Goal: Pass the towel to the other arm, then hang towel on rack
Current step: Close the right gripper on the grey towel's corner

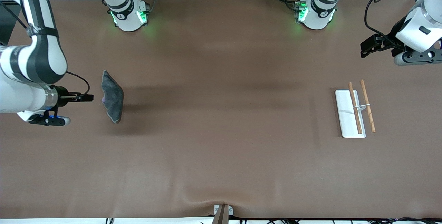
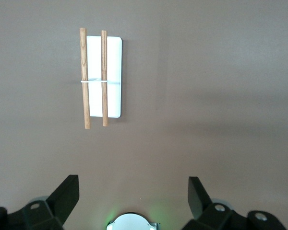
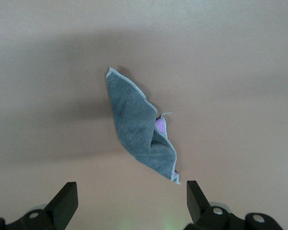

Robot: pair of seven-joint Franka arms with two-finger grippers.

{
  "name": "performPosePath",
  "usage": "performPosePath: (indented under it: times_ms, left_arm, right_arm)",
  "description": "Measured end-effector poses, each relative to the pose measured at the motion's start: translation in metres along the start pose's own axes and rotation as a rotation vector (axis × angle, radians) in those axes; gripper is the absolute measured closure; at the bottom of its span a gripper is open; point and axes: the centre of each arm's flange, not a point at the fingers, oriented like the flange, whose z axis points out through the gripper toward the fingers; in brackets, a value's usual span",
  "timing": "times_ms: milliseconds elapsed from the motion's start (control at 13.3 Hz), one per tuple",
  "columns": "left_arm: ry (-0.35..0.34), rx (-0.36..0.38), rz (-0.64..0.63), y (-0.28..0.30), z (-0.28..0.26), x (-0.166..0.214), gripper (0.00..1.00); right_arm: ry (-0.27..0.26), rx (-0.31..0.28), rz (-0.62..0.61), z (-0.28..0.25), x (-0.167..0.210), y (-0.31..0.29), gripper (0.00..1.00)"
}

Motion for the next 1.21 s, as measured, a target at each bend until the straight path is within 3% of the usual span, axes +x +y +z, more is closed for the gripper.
performPosePath:
  times_ms: [151,452,603,1206]
  left_arm:
    - [-0.005,0.002,0.009,0.005,0.002,-0.001,0.0]
    - [-0.008,0.004,0.013,0.007,0.004,-0.001,0.0]
    - [-0.009,0.005,0.019,0.011,0.004,-0.002,0.0]
    - [-0.004,0.007,0.029,0.018,0.004,-0.003,0.0]
  right_arm:
    - [-0.016,0.03,0.003,0.024,-0.001,-0.004,0.02]
    - [0.0,0.06,0.035,0.073,0.0,0.008,0.06]
    - [0.0,0.067,0.041,0.085,-0.001,0.009,0.22]
    - [-0.032,0.078,0.032,0.135,0.008,0.018,0.25]
